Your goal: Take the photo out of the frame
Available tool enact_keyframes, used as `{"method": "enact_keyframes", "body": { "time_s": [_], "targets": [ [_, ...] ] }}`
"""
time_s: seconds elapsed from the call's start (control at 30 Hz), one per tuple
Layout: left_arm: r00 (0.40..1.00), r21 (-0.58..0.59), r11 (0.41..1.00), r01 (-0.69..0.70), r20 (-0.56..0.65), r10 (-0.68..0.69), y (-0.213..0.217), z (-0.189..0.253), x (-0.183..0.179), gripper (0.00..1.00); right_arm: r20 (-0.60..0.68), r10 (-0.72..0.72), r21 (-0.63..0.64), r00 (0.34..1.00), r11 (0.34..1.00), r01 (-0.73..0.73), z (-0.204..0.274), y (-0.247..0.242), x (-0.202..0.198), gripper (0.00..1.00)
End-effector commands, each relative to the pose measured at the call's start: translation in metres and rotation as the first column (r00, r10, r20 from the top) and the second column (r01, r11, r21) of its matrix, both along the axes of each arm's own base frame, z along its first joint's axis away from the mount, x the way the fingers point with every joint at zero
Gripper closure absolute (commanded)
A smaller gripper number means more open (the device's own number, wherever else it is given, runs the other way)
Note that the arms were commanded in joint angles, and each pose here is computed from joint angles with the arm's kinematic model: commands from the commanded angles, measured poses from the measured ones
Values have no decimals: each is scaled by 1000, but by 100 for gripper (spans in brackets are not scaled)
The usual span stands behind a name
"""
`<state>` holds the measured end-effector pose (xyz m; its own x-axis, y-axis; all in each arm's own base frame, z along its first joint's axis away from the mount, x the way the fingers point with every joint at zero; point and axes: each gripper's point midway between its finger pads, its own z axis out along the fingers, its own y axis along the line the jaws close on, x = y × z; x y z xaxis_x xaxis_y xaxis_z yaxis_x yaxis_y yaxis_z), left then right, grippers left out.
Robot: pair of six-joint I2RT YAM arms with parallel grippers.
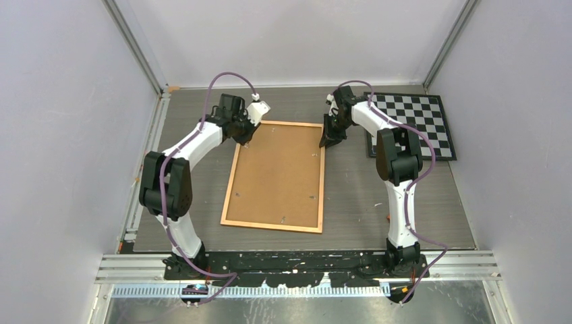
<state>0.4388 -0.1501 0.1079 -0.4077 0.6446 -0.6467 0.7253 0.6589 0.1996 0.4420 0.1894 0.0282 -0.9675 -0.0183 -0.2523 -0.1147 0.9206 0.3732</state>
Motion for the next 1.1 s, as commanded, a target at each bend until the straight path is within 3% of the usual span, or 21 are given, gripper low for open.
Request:
{"method": "enact_keyframes", "body": {
  "time_s": [0.0,0.37,0.97,1.07],
  "targets": [
    [1000,-74,997,28,4,-28,-6,20,-4,100,-52,59,-36,997,998,-60,-4,-1,-23,99],
    [999,-43,999,11,-38,-12,17,14,-17,100,-56,57,-30,997,998,-59,-5,1,-24,99],
    [999,-48,998,-30,14,31,13,6,17,100,-39,60,-37,997,997,-62,-1,-1,-21,99],
    [1000,-65,998,-26,10,27,11,14,13,100,-30,64,-39,997,997,-65,2,-1,-20,92]
  ]
}}
